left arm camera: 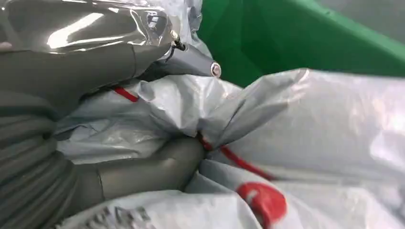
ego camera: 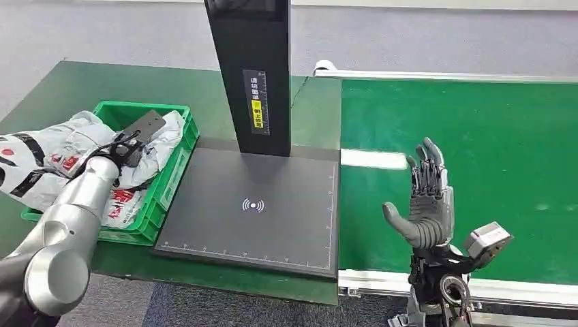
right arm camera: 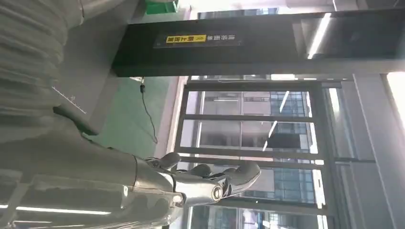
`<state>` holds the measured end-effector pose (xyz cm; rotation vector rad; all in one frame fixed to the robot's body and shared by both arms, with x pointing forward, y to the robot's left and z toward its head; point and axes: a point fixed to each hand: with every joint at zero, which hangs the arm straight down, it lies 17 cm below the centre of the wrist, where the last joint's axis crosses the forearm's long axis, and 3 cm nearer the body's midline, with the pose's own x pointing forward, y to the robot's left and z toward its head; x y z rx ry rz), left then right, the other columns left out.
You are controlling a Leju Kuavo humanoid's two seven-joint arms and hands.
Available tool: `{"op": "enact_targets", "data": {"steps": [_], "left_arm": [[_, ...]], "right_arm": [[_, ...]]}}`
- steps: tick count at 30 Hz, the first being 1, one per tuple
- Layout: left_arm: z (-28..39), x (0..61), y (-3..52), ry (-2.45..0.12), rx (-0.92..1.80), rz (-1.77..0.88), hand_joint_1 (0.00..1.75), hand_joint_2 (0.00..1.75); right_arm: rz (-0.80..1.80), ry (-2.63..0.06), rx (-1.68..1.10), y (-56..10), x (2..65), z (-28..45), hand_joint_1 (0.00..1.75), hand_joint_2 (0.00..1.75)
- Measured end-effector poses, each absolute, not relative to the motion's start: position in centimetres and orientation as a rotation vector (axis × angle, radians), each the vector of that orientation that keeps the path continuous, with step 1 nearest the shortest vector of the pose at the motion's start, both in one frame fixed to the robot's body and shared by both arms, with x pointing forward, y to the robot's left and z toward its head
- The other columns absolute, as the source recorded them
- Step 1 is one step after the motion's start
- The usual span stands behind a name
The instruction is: Moved the parcel from conveyor to table for the left to box.
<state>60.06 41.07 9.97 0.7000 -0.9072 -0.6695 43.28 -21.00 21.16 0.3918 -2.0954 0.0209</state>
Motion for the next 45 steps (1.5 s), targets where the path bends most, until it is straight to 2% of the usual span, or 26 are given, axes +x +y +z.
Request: {"op": "enact_targets", "data": {"steps": [9,20,26,30,33,38,45], "left_arm": [[17.0,61.7,43.6,-1.22,1.056,-0.488,0.0,1.75],[24.5,60.1,42.8,-1.592,1.229,-0.337,0.0,1.75],[28.6,56.6,40.4,-1.863,1.249,-0.209,0.0,1.75],[30.9,52.7,35.9,-2.107,1.174,-0.173,0.0,1.75],[32.0,49.3,30.9,-2.299,1.033,-0.197,0.0,1.75],[32.7,45.5,23.3,-2.474,0.492,-0.188,0.0,1.75],[30.3,42.7,13.4,-2.338,-0.341,-0.295,0.0,1.75]], "right_arm": [[0.008,-2.11,0.375,-21.8,42.4,21.5,0.0,1.75],[0.007,-2.111,0.36,-21.9,42.2,21.4,0.0,1.75],[0.026,-2.091,0.33,-21.7,42.4,20.9,0.0,1.75],[0.072,-2.064,0.304,-20.7,42.5,20.2,0.0,1.75],[0.117,-2.059,0.287,-19.8,42.7,20.1,0.0,1.75],[0.199,-2.071,0.267,-18.3,43.6,20.8,0.0,1.75],[0.289,-1.997,0.226,-16.0,46.4,19.8,0.0,1.75]]}}
